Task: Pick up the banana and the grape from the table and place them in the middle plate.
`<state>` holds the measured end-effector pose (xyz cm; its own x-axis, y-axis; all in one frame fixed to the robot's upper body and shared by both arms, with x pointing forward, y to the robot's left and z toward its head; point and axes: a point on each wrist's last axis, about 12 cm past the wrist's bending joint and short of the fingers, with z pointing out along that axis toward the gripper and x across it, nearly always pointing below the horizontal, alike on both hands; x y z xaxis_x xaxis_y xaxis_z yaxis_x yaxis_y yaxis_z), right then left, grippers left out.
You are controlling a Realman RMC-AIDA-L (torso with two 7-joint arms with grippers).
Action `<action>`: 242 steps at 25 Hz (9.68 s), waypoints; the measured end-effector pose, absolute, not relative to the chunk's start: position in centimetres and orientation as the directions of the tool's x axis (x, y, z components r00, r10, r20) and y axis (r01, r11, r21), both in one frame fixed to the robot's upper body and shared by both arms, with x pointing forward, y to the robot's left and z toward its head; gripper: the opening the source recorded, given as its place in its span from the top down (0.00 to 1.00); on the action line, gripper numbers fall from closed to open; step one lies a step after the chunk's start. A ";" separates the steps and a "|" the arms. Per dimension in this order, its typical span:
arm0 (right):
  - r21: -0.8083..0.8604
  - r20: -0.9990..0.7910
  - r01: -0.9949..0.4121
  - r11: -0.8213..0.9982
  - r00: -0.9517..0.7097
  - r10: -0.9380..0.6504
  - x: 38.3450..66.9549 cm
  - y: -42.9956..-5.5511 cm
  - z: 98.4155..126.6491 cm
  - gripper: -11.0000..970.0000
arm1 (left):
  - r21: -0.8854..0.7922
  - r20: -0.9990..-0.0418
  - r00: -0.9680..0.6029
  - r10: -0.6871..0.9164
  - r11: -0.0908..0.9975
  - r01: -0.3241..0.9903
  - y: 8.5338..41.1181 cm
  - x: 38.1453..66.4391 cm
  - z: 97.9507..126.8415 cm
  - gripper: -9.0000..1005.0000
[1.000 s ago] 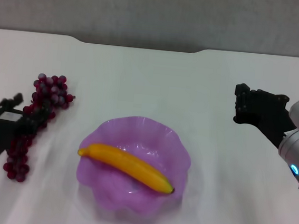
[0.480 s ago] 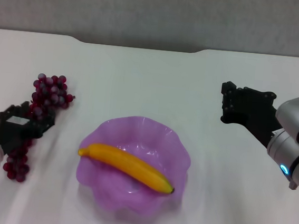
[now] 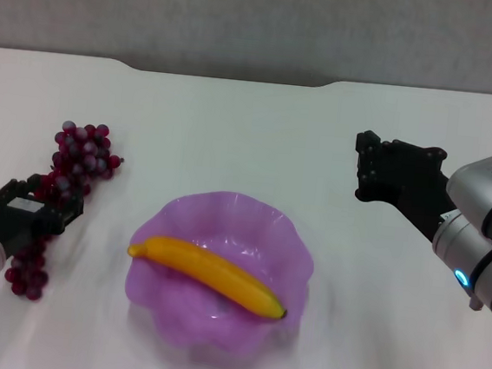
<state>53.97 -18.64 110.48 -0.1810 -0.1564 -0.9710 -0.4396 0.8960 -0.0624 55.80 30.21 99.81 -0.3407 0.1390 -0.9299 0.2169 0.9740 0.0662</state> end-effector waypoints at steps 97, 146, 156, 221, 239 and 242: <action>-0.061 -0.975 -0.429 0.901 -0.168 -0.145 54.0 -19.0 109.5 0.96 | -0.063 -0.936 -0.348 -0.054 0.998 0.014 32.5 54.2 99.1 0.71; -0.062 -0.972 -0.404 0.913 -0.183 -0.147 53.7 -20.0 108.2 0.96 | -0.392 -0.819 0.079 -0.568 0.656 0.645 33.7 51.3 109.6 0.74; -0.066 -0.970 -0.406 0.912 -0.188 -0.154 53.8 -20.0 108.0 0.96 | -0.320 -0.813 -0.061 -0.579 0.357 0.877 27.9 52.9 112.1 0.75; -0.163 -0.940 0.385 0.908 0.220 -0.262 46.4 -26.6 110.5 0.96 | -0.125 -0.989 -0.150 -0.013 0.625 0.771 19.9 54.5 103.6 0.73; -0.168 -0.942 0.356 0.919 0.218 -0.257 46.7 -26.4 109.8 0.96 | -0.152 -0.988 -0.091 -0.123 0.727 0.670 21.4 54.8 104.2 0.31; -0.162 -0.943 0.352 0.922 0.220 -0.250 46.7 -26.4 109.6 0.96 | -0.136 -0.990 -0.051 -0.135 0.766 0.629 23.0 54.5 104.3 0.31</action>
<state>46.75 -26.44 109.65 0.2196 -0.2496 -0.9431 0.3523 0.9218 -0.1619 54.47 22.96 104.27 -0.0506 -0.1348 -0.9896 0.6285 0.7657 -0.1365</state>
